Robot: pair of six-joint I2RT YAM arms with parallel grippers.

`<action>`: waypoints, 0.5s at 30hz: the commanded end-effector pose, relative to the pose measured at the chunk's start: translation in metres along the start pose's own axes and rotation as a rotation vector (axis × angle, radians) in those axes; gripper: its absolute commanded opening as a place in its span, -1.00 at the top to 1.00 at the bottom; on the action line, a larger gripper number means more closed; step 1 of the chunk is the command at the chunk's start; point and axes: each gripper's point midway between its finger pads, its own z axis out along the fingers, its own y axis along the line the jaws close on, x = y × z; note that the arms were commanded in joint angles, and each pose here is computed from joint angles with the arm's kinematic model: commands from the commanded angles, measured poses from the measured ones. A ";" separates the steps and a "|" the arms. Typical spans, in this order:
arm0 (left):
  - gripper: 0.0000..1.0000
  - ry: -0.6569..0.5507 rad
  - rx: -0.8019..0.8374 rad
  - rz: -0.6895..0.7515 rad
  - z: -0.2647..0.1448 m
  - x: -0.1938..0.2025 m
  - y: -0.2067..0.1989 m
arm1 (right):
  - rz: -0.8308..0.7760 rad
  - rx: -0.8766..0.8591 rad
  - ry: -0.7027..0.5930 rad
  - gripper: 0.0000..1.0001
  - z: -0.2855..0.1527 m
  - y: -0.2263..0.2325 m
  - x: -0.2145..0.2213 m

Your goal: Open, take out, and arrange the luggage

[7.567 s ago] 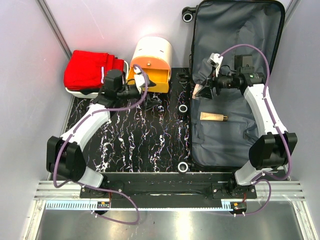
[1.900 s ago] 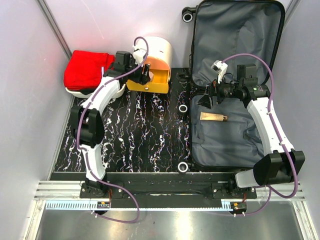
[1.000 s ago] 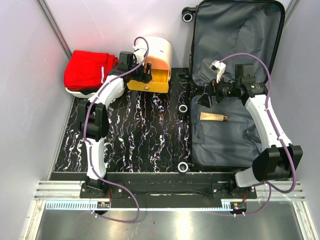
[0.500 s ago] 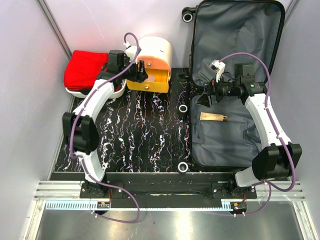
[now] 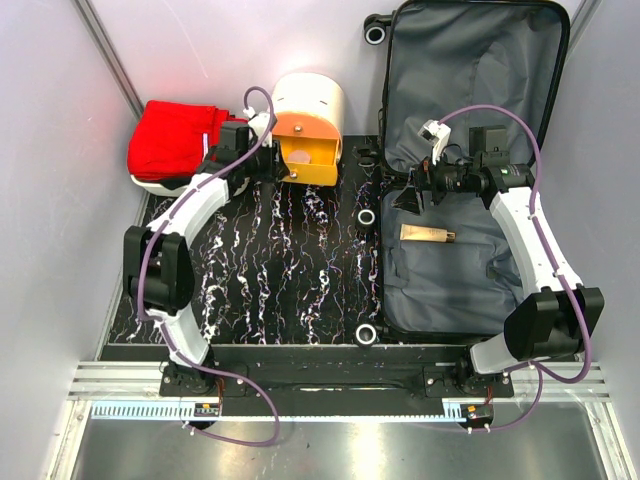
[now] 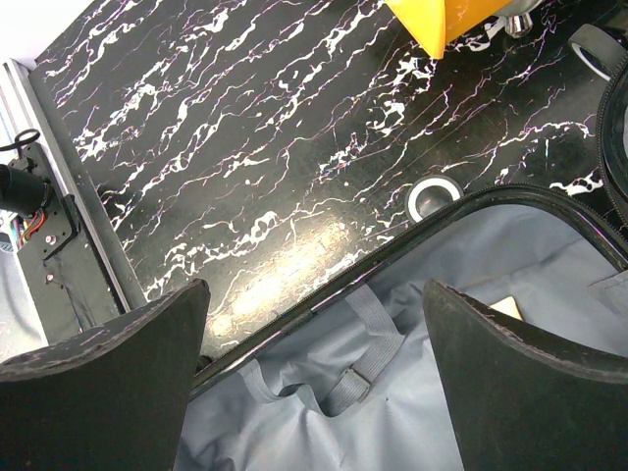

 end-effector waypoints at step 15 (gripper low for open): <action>0.21 -0.314 -0.064 -0.003 0.085 -0.079 0.038 | -0.040 0.037 0.007 -0.99 -0.007 -0.002 -0.011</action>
